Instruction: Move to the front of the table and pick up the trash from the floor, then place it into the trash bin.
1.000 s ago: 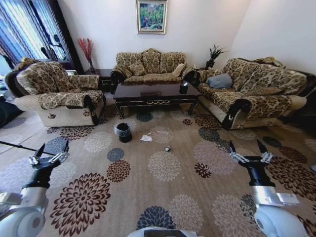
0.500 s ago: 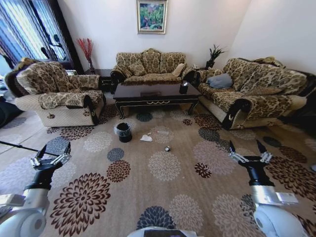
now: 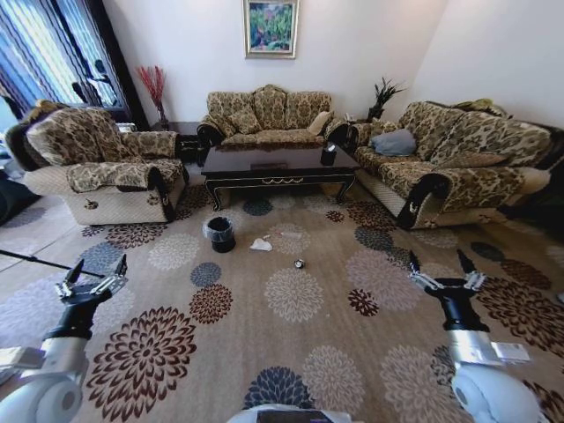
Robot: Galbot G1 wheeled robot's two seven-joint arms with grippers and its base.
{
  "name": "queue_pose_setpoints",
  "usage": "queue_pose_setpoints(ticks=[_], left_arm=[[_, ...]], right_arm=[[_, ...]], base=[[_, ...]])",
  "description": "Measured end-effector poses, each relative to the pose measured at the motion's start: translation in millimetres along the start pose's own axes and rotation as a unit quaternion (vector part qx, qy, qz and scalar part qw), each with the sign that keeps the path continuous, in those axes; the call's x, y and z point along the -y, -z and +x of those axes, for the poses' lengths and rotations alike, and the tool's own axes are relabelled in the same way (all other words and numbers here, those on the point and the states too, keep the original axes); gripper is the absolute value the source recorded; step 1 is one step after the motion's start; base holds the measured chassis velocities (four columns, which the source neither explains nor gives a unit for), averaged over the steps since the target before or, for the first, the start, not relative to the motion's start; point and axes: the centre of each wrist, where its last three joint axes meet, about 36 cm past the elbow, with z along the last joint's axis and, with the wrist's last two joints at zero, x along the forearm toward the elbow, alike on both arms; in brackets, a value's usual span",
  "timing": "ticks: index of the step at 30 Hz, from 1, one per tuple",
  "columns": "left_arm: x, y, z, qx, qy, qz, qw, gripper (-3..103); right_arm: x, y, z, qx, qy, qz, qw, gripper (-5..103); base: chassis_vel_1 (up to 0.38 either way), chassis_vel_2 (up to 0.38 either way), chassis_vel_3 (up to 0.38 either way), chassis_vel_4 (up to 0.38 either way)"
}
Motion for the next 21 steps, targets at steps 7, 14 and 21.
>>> queue_pose_setpoints(ticks=[7, 14, 21], left_arm=[[0.3, 0.0, -1.3, 0.003, -0.001, 0.001, 1.0, 100], [0.6, 0.0, -0.8, 0.003, -0.001, 0.0, 1.0, 100], [-0.8, 0.4, 1.7, 0.0, 0.001, -0.002, 1.0, 100]], right_arm=[[0.3, 1.8, 1.5, 0.0, -0.002, 0.001, 1.0, 100], [0.2, 3.0, 3.2, 0.0, -0.003, 0.001, 1.0, 100], [-0.9, 3.1, 1.5, 0.002, -0.001, 0.0, 1.0, 100]], base=[[0.0, 0.0, 0.0, 0.0], [0.0, 0.0, 0.0, 0.0], [0.0, 0.0, 0.0, 0.0]])
